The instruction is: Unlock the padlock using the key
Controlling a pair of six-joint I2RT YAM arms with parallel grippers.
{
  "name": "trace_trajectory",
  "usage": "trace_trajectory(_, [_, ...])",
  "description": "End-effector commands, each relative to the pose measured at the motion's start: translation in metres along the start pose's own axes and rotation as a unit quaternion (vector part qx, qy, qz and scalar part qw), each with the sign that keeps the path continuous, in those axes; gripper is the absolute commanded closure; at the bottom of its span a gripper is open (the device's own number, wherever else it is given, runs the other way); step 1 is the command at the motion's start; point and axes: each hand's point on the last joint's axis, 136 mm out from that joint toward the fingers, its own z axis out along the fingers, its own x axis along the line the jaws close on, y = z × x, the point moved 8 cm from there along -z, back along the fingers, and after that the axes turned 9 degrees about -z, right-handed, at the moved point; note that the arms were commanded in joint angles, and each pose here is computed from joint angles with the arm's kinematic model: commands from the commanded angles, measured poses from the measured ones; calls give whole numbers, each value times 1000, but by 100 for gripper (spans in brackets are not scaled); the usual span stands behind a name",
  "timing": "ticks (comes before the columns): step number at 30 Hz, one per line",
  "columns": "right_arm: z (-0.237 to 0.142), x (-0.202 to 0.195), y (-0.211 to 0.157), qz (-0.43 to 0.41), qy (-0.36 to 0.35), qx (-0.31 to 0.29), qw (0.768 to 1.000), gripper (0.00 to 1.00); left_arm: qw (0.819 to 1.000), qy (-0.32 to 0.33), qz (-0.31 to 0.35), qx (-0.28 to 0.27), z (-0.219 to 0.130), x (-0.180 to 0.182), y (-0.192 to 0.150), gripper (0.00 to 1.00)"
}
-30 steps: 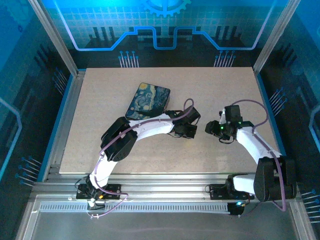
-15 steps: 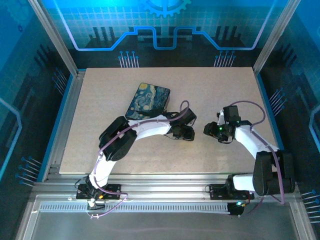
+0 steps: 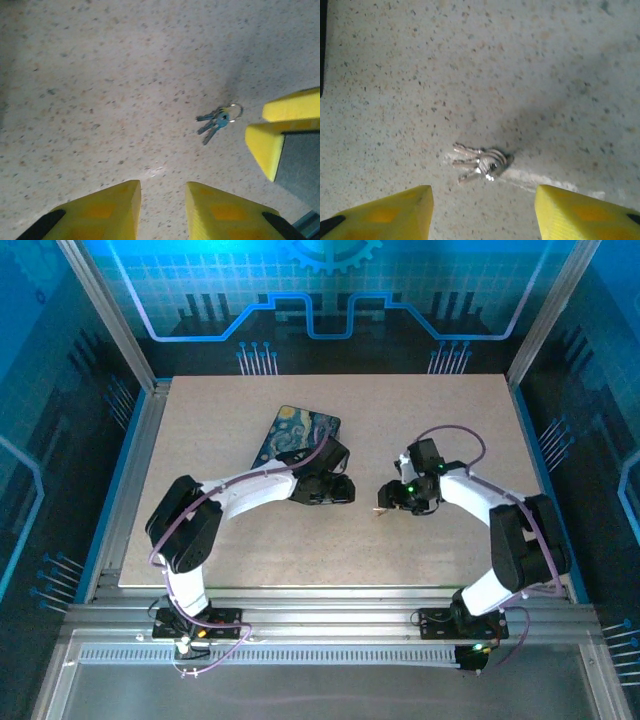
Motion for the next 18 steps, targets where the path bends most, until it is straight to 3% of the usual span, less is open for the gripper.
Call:
trace_trajectory(1, [5,0,3,-14,-26,24,999,43,1000,0,14,-2,-11,3,-2,70])
trace_trajectory(10, [29,9,0,-22,-55,65,996,46,1000,7,20,-14,-17,9,3,70])
trace_trajectory(18, [41,7,-9,-5,-96,87,992,60,999,8,15,-29,-28,20,3,70])
